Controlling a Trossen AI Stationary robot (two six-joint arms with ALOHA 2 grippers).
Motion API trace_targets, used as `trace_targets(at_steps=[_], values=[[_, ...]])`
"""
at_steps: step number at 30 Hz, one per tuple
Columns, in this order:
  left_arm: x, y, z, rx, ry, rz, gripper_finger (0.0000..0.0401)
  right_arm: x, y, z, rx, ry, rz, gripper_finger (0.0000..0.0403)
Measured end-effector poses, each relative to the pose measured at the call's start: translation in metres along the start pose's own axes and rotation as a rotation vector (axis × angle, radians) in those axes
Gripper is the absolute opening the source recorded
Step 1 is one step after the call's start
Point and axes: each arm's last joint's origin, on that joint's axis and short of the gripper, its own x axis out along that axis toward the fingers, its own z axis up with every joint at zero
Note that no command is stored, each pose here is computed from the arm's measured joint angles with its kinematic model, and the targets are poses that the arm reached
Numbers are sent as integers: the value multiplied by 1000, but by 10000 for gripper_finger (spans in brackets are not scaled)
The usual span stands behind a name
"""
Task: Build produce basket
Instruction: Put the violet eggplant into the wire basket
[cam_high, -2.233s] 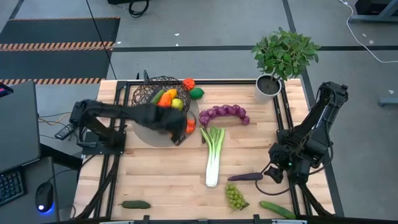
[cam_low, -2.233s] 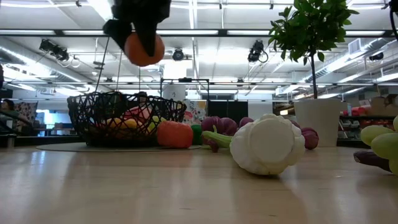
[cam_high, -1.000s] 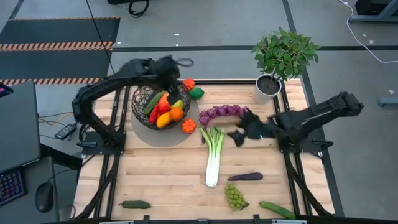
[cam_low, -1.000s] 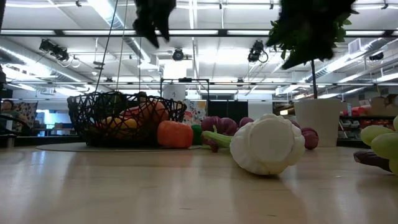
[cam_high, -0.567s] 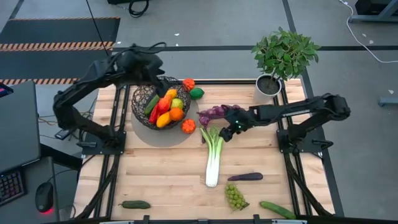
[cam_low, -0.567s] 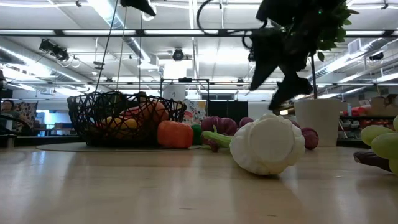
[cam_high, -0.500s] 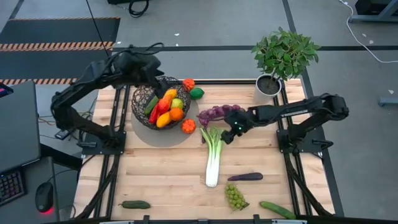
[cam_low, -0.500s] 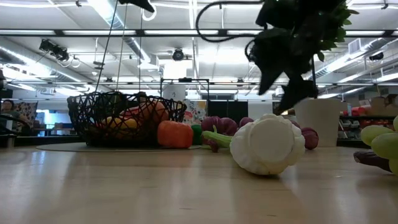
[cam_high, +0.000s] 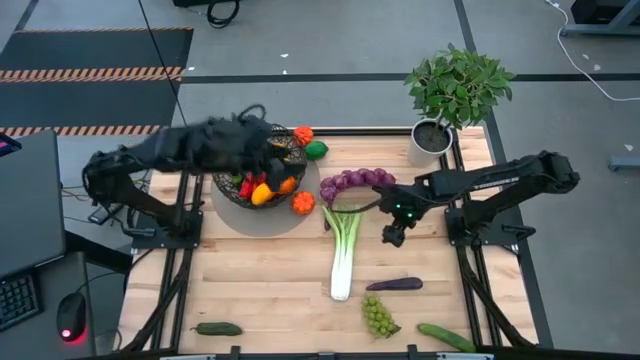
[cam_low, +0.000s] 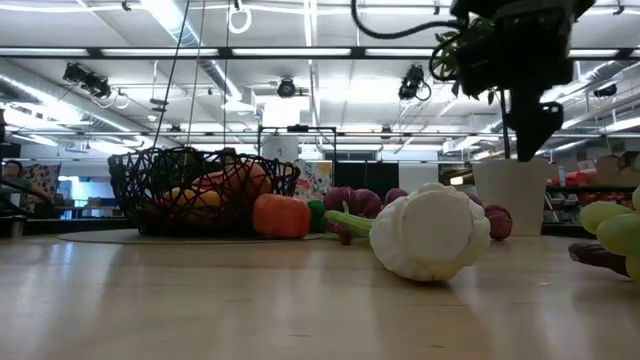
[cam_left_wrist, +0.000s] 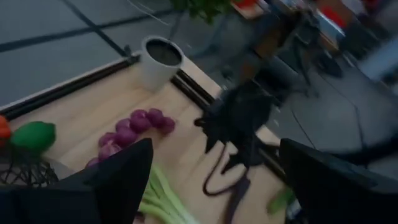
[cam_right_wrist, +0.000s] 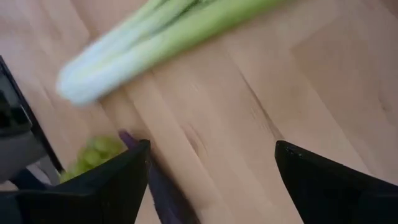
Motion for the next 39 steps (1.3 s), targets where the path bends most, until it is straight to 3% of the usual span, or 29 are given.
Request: trace_targets(at_steps=[3,8,12,18,27,33,39], values=[[15,-20,-21,-60,-58,83,357,-3,3,-11,-71,32,-19,345],[50,-49,-66,-147,-43,158,357,5,12,-34,-257,95,-47,345],[74,-67,-96,-243,-19,144,357,12,20,-49,-391,94,-63,345],[86,-88,-118,-336,-19,66,357,24,36,-69,-576,65,38,345],[78,-103,-141,-396,-20,50,357,47,39,-103,-562,54,123,345],[76,-107,-147,-404,-24,48,357,52,37,-128,-646,34,66,345],[78,-105,-144,-428,-33,53,357,61,26,-137,-640,-39,-13,345]])
